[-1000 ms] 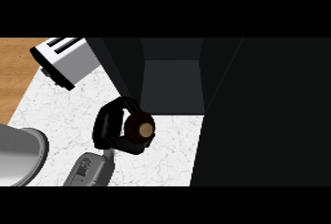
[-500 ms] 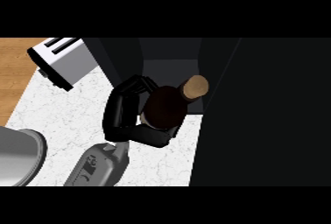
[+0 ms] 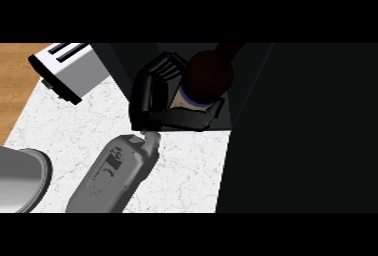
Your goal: Pick up the wine, place it into the cabinet and close the cabinet
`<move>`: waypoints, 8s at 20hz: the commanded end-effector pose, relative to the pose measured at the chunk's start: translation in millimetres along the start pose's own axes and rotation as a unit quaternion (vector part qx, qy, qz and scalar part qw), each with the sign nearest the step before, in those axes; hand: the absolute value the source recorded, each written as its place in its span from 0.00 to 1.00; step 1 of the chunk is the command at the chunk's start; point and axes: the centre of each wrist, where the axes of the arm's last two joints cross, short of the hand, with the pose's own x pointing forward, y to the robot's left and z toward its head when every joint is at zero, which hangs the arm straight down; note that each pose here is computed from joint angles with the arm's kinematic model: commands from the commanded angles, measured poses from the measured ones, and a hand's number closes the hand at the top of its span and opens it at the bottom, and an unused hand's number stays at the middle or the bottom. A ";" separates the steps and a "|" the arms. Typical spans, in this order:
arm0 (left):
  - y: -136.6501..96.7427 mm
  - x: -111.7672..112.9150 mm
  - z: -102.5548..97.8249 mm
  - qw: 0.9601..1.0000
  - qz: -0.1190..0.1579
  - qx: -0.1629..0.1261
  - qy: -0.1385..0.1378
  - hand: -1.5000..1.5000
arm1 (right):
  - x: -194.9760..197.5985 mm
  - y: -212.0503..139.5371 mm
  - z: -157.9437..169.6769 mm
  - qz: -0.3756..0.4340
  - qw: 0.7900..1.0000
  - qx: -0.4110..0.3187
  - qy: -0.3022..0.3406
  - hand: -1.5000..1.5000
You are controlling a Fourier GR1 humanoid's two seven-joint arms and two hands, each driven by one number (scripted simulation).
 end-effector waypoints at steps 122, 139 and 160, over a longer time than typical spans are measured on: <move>100.6 -185.8 28.5 0.968 -0.075 0.195 0.136 1.00 | -6.7 14.0 -13.7 -0.061 0.991 0.115 -0.033 0.00; 67.6 -151.4 -27.4 0.971 -0.082 0.192 0.120 1.00 | -12.7 0.8 -19.8 -0.061 0.994 0.091 -0.028 0.00; 65.0 -122.8 -64.3 0.960 -0.147 0.196 0.138 1.00 | -23.0 -8.1 -14.9 -0.049 0.995 0.089 -0.023 0.00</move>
